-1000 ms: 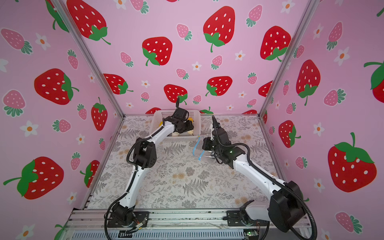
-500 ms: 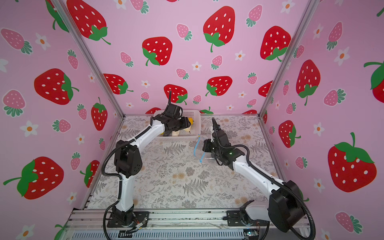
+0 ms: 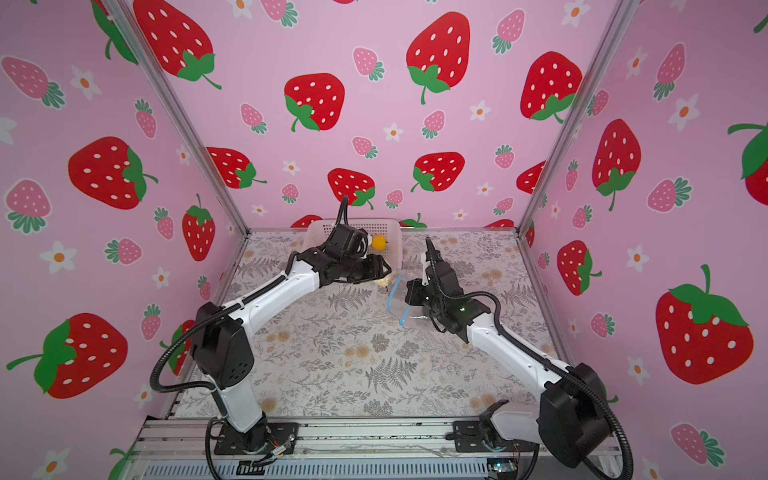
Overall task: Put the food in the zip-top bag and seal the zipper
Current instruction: 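Grasp the pale peach with the left gripper and lift it toward the bag, then open the left gripper over the bag opening to drop the peach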
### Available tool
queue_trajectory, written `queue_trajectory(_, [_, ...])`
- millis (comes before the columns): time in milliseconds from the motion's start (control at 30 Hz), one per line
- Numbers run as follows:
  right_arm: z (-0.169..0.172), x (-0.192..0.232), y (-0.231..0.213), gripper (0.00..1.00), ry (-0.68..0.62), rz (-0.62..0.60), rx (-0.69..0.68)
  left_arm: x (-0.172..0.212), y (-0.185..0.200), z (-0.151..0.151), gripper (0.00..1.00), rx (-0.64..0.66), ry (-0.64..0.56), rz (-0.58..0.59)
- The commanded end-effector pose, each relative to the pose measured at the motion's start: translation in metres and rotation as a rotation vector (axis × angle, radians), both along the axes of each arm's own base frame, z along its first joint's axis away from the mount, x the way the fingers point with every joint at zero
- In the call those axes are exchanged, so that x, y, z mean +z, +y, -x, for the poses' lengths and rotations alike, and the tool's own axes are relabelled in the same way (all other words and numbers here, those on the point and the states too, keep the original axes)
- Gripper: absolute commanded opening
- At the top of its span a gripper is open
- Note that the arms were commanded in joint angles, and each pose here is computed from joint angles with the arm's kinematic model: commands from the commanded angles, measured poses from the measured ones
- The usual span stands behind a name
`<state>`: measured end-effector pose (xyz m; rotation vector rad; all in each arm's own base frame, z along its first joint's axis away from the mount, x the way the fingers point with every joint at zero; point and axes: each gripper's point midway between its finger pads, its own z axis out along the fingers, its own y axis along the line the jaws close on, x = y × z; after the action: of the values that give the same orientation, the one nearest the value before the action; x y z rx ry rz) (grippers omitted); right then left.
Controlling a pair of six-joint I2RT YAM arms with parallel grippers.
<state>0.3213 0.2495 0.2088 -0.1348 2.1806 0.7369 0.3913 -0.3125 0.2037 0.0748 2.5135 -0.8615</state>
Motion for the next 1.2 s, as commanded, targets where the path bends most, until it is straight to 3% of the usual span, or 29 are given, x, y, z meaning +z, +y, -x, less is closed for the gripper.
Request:
queue_trajectory(0, [0.0,0.011,-0.002,0.05,-0.023,-0.038,-0.009,0.011,-0.006,0.014,0.52,-0.05,-0.01,0.07])
queue_trajectory(167, [-0.001,0.014,0.001,0.05,-0.024,-0.052,-0.002,0.009,-0.017,0.033,0.49,-0.138,0.002,0.105])
queue_trajectory(633, [0.002,0.022,0.003,0.05,-0.032,-0.083,0.004,-0.008,-0.038,0.048,0.45,-0.213,0.04,0.116])
queue_trajectory(1167, [0.004,0.026,0.007,0.05,-0.037,-0.108,0.022,-0.034,-0.048,0.04,0.48,-0.211,0.082,0.089])
